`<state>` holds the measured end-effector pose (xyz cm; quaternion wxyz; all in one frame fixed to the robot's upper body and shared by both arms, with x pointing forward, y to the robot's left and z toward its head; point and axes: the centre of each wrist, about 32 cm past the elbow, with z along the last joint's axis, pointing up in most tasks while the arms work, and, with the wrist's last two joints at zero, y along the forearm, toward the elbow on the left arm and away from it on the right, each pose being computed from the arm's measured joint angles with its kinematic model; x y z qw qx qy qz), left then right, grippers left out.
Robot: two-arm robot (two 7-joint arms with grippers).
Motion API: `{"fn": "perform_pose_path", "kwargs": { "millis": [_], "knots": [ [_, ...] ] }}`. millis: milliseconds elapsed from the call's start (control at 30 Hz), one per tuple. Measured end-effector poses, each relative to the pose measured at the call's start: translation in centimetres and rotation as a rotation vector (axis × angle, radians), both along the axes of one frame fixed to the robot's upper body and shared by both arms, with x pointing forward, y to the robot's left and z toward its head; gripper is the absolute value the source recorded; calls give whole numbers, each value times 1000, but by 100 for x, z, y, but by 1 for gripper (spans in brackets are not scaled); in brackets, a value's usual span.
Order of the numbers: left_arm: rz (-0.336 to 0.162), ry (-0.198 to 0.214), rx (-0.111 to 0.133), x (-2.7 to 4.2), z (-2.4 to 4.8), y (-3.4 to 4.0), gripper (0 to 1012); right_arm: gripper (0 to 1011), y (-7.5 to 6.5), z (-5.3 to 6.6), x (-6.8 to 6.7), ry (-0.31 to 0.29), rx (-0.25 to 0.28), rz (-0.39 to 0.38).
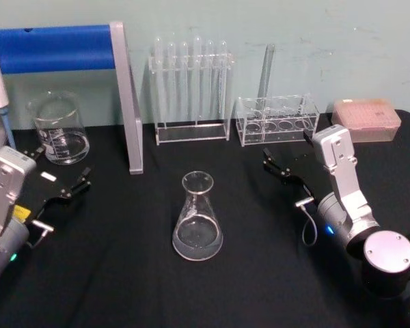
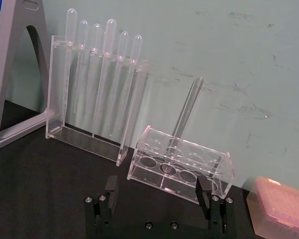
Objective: Grasp the erlenmeyer flask with one hand, shake it three times, then place it back.
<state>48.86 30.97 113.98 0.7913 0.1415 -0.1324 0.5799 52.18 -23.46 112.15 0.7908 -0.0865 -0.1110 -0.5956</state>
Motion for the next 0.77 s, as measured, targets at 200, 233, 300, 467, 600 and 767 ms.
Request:
{"fn": "perform_pose_path", "kwargs": {
  "millis": [200,233,300,467,600,767],
  "knots": [
    [0,0,0,0,0,0,1001,1000,0,0,0,0,0,0],
    [0,0,0,0,0,0,1001,1000,0,0,0,0,0,0],
    [0,0,0,0,0,0,1001,1000,0,0,0,0,0,0],
    [0,0,0,0,0,0,1001,1000,0,0,0,0,0,0],
    [0,0,0,0,0,0,1001,1000,0,0,0,0,0,0],
    [0,0,0,0,0,0,1001,1000,0,0,0,0,0,0]
  ]
}}
